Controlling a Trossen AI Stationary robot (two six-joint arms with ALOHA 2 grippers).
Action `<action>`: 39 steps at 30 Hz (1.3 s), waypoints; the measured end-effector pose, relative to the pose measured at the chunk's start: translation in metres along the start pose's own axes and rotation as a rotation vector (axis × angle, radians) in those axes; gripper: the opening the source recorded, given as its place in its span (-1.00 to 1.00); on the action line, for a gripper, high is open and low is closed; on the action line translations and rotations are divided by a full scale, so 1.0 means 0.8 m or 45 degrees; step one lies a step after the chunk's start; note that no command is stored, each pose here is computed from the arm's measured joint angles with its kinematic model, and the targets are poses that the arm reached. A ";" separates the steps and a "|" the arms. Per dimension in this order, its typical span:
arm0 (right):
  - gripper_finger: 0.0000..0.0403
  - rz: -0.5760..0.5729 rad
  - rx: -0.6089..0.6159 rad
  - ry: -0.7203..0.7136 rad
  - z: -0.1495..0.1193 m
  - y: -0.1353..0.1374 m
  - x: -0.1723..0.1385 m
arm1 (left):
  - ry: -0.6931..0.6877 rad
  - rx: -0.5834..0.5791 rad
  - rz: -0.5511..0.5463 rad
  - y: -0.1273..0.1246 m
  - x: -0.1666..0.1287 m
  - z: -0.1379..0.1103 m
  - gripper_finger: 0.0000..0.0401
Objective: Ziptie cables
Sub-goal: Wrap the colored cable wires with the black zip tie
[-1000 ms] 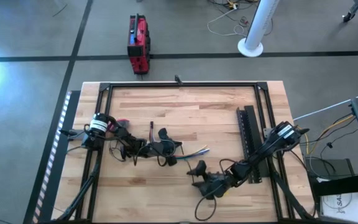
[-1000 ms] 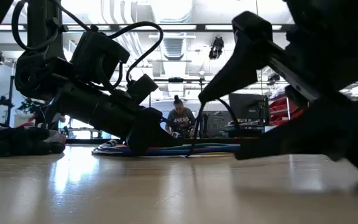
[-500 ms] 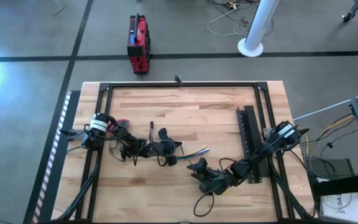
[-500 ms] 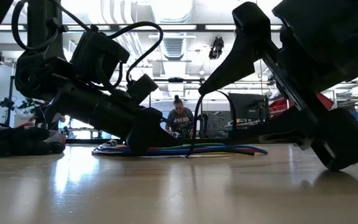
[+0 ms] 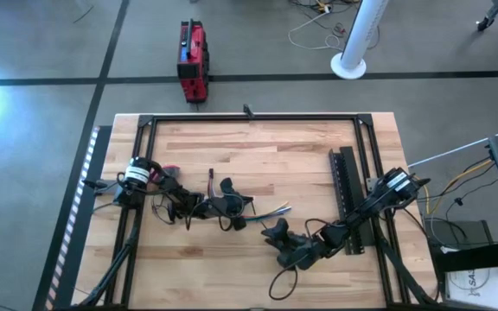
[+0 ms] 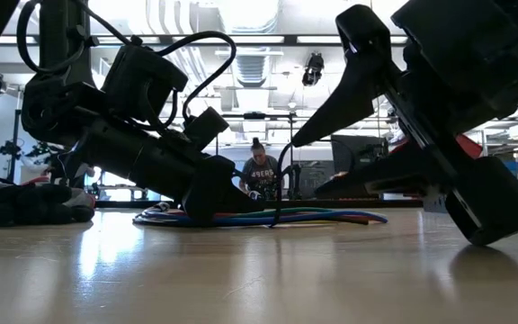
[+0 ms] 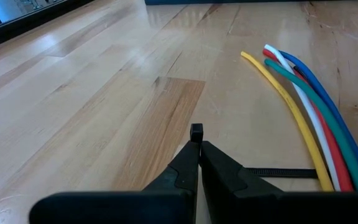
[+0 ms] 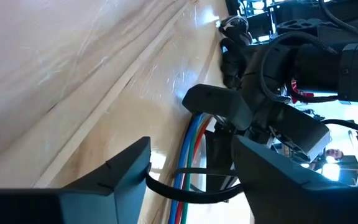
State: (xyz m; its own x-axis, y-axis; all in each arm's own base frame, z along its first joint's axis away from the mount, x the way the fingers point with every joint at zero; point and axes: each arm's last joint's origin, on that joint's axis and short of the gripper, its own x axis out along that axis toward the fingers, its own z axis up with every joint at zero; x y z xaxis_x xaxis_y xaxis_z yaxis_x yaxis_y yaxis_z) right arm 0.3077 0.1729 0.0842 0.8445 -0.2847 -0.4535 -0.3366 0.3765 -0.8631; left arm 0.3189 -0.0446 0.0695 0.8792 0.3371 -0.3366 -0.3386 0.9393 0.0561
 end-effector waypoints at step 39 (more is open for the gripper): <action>0.44 0.151 0.114 -0.111 0.004 -0.026 -0.021 | -0.078 0.064 -0.051 -0.016 0.018 0.030 -1.00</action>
State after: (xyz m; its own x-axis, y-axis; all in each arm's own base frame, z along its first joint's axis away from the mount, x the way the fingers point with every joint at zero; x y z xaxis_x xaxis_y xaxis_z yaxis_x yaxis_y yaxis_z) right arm 0.3018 0.1728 0.1110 0.8355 -0.1574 -0.5265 -0.4006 0.4813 -0.7796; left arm 0.3436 -0.0502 0.0863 0.9112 0.3008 -0.2816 -0.2866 0.9537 0.0913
